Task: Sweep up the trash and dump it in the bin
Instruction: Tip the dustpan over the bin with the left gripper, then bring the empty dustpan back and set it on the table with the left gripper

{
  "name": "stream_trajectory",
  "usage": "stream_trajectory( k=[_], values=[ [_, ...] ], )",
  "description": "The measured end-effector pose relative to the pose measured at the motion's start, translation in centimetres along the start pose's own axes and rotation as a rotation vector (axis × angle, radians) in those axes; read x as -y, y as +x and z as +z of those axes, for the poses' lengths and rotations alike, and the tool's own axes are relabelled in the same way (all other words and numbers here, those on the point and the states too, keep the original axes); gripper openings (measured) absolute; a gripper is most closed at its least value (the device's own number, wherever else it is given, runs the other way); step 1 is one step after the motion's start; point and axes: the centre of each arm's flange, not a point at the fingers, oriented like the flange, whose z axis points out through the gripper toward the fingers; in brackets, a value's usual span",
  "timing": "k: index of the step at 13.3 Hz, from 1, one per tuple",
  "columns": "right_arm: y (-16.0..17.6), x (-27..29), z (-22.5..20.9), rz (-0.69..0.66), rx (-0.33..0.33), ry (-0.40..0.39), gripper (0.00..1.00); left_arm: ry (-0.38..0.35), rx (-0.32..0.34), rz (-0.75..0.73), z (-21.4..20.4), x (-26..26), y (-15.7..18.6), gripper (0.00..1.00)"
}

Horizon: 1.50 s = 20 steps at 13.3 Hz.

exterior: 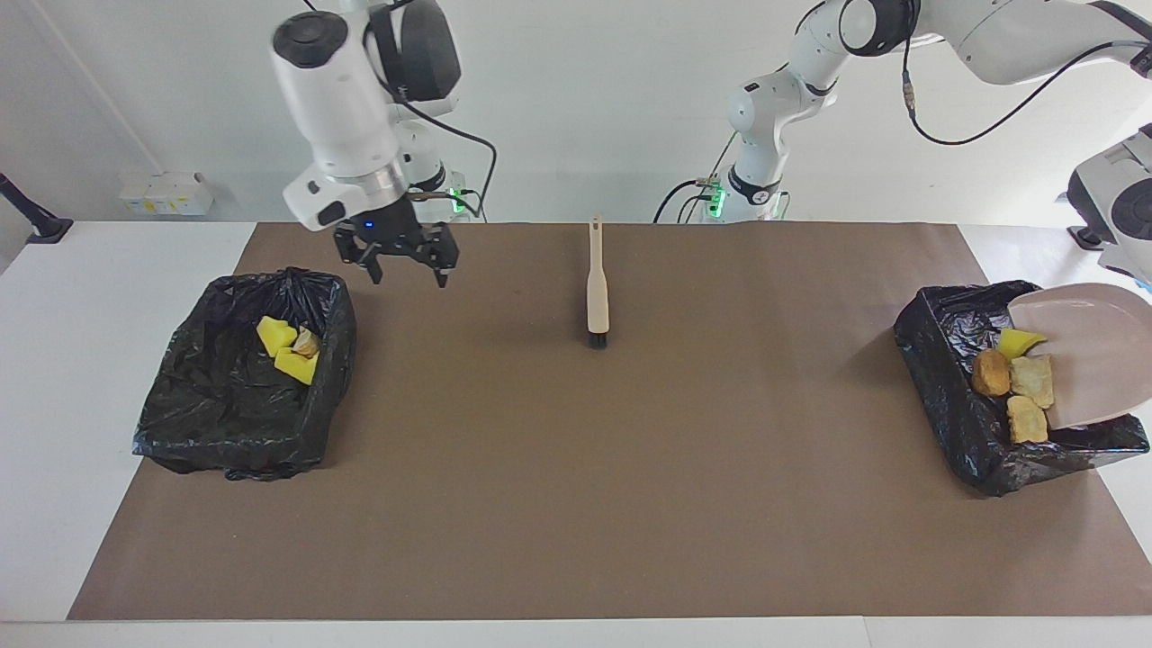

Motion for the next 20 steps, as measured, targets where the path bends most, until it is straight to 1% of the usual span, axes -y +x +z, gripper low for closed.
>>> stream_trajectory(
  k=[2,3,4,6,7,8,10,12,15,18,20],
  values=[
    [-0.5,-2.7,-2.1,-0.013,0.062,-0.014,1.0,-0.003,0.047,-0.014,-1.2,-1.4,-1.4,0.33],
    [-0.7,-4.0,-3.1,-0.021,0.08,-0.015,1.0,-0.013,0.076,-0.018,-2.0,-2.2,-2.3,0.33],
    [-0.6,-5.4,-3.7,-0.033,0.08,-0.013,1.0,-0.014,0.101,-0.021,-3.2,-2.6,-3.1,0.33],
    [-0.2,-7.9,-4.4,-0.051,0.059,-0.008,1.0,0.002,0.13,-0.038,-6.7,-3.1,-4.3,0.33],
    [0.0,-8.4,-4.5,-0.049,0.047,-0.008,1.0,0.017,0.127,-0.048,-8.4,-3.1,-4.5,0.33],
    [0.1,-8.6,-4.6,-0.046,0.043,-0.007,1.0,0.029,0.094,-0.063,-9.8,-3.0,-4.0,0.33],
    [0.1,-8.6,-4.6,-0.045,0.042,-0.007,1.0,0.048,-0.067,-0.111,-11.1,-2.4,-2.0,0.33],
    [0.1,-8.7,-4.6,-0.044,0.042,-0.007,1.0,0.056,-0.227,-0.152,-11.3,-1.9,0.2,0.33],
    [0.1,-8.5,-4.6,-0.047,0.042,-0.007,1.0,0.035,-0.442,-0.232,-12.7,-1.3,3.5,0.33],
    [0.1,-8.3,-4.6,-0.051,0.042,-0.007,1.0,-0.026,-0.579,-0.365,-15.5,-0.7,8.7,0.33],
    [0.1,-8.3,-4.6,-0.051,0.042,-0.007,1.0,-0.101,-0.657,-0.504,-17.4,-0.2,12.3,0.33]
  ],
)
